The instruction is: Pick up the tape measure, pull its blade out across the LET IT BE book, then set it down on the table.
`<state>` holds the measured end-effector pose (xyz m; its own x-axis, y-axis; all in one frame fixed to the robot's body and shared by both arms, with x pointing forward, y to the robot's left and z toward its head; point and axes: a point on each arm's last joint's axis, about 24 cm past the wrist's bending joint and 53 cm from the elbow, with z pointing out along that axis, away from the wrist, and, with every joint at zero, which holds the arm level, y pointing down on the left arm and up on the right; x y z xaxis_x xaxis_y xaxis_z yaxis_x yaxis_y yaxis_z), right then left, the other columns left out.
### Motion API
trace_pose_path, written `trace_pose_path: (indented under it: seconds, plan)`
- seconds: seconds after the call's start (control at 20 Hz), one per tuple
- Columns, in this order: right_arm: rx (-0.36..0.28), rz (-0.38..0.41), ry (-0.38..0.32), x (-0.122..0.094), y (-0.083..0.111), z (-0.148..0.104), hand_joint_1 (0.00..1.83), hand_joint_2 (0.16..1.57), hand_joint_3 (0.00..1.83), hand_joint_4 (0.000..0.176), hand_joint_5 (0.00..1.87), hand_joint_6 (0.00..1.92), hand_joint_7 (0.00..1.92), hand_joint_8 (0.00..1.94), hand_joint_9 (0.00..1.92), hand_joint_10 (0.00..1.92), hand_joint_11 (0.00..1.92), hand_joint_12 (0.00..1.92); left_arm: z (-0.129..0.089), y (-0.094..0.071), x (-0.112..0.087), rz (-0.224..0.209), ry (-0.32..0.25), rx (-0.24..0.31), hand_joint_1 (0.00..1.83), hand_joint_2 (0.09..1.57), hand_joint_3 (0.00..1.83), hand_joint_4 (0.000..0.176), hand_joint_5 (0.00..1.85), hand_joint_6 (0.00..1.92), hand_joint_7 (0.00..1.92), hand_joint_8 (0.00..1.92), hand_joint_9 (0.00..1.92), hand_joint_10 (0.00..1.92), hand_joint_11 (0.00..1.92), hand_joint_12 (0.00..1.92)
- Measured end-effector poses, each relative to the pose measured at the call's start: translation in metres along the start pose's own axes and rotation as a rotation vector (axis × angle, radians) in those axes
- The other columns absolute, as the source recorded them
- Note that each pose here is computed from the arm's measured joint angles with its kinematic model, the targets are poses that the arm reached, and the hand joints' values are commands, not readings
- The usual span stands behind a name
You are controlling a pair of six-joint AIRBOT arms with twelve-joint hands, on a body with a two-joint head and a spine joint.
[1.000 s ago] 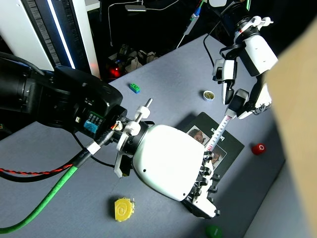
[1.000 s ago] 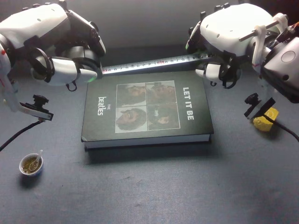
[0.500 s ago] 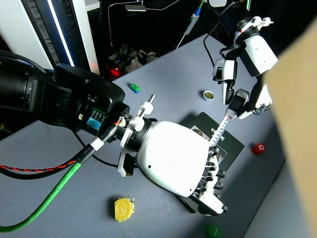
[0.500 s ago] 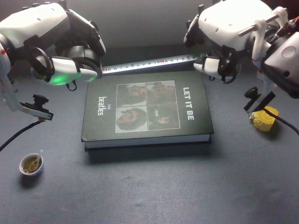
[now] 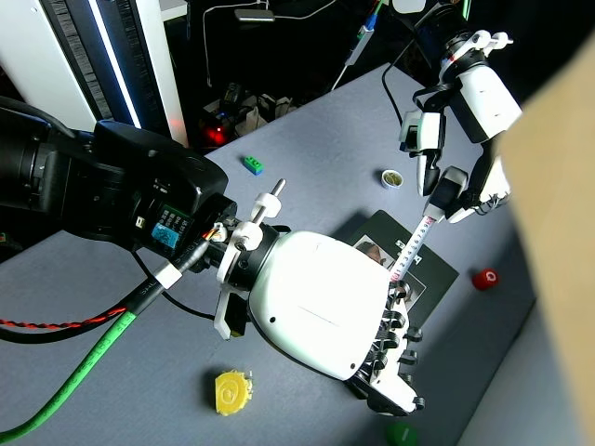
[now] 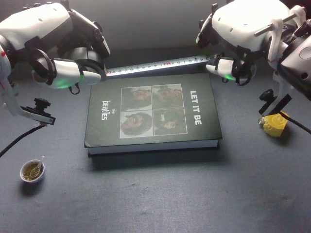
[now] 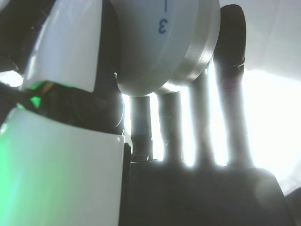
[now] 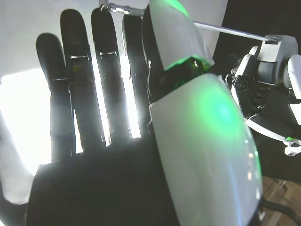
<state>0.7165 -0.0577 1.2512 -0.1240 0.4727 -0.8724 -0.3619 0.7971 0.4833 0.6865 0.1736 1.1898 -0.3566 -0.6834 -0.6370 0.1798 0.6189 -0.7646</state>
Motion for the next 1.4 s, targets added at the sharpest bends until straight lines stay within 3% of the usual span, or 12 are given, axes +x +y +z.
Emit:
trace_pose_path:
  seconds: [0.8,0.85,0.9,0.95,1.0,1.05,1.25,1.4]
  plan:
    - [0.000,0.000,0.002,0.0008,-0.0001,-0.0001,1.01,1.15,0.00,0.000,0.88,0.02,0.96,0.01,0.91,0.07,0.43,1.19,0.0000,-0.0002,-0.0008,0.005,-0.003,0.001,1.38,1.08,0.00,0.000,1.08,0.61,1.10,0.87,0.88,1.25,0.81,1.16]
    - [-0.001,0.000,0.004,0.0014,0.0002,-0.0001,1.06,1.21,0.01,0.000,0.78,1.23,1.00,0.02,0.93,0.08,0.44,1.21,0.0000,-0.0002,-0.0008,0.005,-0.003,0.001,1.38,1.08,0.00,0.000,1.08,0.62,1.10,0.86,0.88,1.25,0.81,1.16]
    - [-0.002,0.000,0.005,0.0015,0.0002,-0.0001,1.07,1.22,0.00,0.000,0.77,1.28,1.02,0.03,0.94,0.09,0.45,1.23,0.0000,-0.0002,-0.0008,0.005,-0.003,0.001,1.38,1.08,0.00,0.000,1.08,0.62,1.10,0.86,0.88,1.25,0.81,1.16]
    - [-0.002,0.000,0.006,0.0015,0.0004,-0.0001,1.16,1.19,0.01,0.000,0.74,1.32,0.96,0.86,0.96,0.11,0.48,1.24,-0.0001,-0.0001,-0.0009,0.006,-0.004,0.001,1.38,1.08,0.00,0.000,1.07,0.62,1.10,0.86,0.88,1.25,0.81,1.16]
    - [-0.004,0.001,0.008,0.0020,0.0008,0.0000,1.18,1.20,0.00,0.000,0.71,1.36,0.94,1.05,0.99,0.13,0.50,1.27,0.0000,-0.0002,-0.0008,0.005,-0.003,0.001,1.38,1.08,0.00,0.000,1.07,0.62,1.10,0.86,0.88,1.25,0.81,1.16]
    - [-0.004,0.001,0.009,0.0023,0.0010,0.0000,1.19,1.19,0.00,0.000,0.73,1.35,0.96,1.03,1.02,0.16,0.53,1.29,-0.0001,-0.0003,-0.0006,0.005,-0.003,0.001,1.38,1.08,0.00,0.000,1.08,0.61,1.10,0.86,0.88,1.26,0.81,1.16]
    - [-0.007,0.002,0.013,0.0035,0.0022,-0.0002,1.21,1.16,0.00,0.000,0.78,1.33,1.02,0.90,0.91,0.61,0.61,1.34,-0.0001,-0.0002,-0.0011,0.008,-0.004,0.001,1.38,1.09,0.00,0.000,1.06,0.64,1.10,0.87,0.86,1.27,0.78,1.16]
    - [-0.007,0.003,0.012,0.0032,0.0019,-0.0002,1.21,1.16,0.00,0.000,0.78,1.32,1.02,0.92,0.88,0.72,0.61,1.36,-0.0001,-0.0007,-0.0004,0.008,-0.003,0.002,1.38,1.09,0.00,0.000,1.05,0.65,1.10,0.87,0.87,1.27,0.78,1.17]
